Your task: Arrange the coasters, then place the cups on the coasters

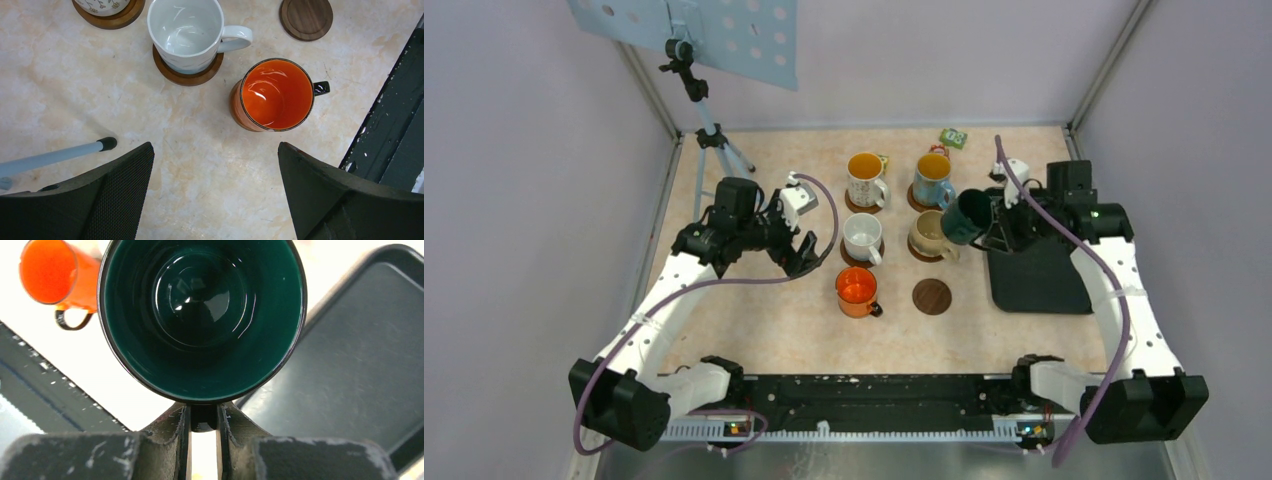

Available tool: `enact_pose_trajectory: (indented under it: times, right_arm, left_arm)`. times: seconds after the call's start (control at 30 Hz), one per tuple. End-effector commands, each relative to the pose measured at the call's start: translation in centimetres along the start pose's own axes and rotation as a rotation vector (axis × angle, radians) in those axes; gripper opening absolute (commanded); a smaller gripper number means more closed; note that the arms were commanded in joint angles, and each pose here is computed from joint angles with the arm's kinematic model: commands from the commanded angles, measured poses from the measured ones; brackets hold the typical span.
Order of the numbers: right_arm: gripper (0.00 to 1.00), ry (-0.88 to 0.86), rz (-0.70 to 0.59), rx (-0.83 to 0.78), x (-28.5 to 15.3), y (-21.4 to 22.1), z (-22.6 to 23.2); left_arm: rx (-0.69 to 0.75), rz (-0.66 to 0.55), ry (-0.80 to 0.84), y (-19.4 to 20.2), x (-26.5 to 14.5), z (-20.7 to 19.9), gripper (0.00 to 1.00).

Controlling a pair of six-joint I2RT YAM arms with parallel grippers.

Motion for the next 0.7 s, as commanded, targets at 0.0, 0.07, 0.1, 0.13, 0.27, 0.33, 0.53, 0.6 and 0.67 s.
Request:
enact_pose_trajectory:
  times: [0.0, 0.07, 0.1, 0.13, 0.27, 0.33, 0.53, 0.6, 0.67]
  right_arm:
    - [0.00, -0.089, -0.060, -0.031, 0.1, -1.7, 4.1]
    - [0.00, -0.109, -0.040, -0.058, 0.9, -1.2, 5.3]
    - [0.00, -0.130, -0.033, -0.078, 1.2, -1.0, 6.1]
    - [0.00, -0.147, -0.029, -0.091, 1.4, -0.7, 6.8]
    - [0.00, -0.207, 0.011, -0.103, 2.6, 1.1, 8.2]
    - [0.00, -0.223, 0.036, -0.121, 3.2, 2.4, 8.8]
    - [0.00, -0.226, 0.013, -0.159, 4.4, 3.0, 9.2]
    - [0.00, -0.225, 0.015, -0.160, 4.9, 3.3, 9.2]
    - [0.00, -0.223, 0.024, -0.160, 5.4, 3.6, 9.1]
  left_arm:
    - [0.002, -0.041, 0.011, -1.5, -0.3, -0.1, 0.99]
    - [0.002, -0.043, 0.007, -1.6, -0.3, -0.1, 0.99]
    - [0.002, -0.044, 0.007, -1.6, -0.4, -0.1, 0.99]
    - [0.001, -0.044, 0.006, -1.6, -0.4, -0.1, 0.99]
    - [-0.004, -0.036, 0.006, -1.4, -0.2, 0.0, 0.99]
    - [-0.008, -0.031, 0.006, -1.3, -0.1, 0.0, 0.99]
    - [-0.025, -0.023, 0.038, -1.0, 0.2, -0.4, 0.99]
    - [-0.023, -0.020, 0.051, -0.9, 0.3, -0.5, 0.99]
    - [-0.023, -0.018, 0.054, -1.0, 0.3, -0.5, 0.99]
Point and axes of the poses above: each gripper's point midway between its finger pads, its own x axis out along the fingers, its own z axis along the line the jaws close on, y = z × x, the point moved 1 cm from there along -x, back along the fingers, and after that the axes turned 1 degree about -x, right-handed, at the moved point
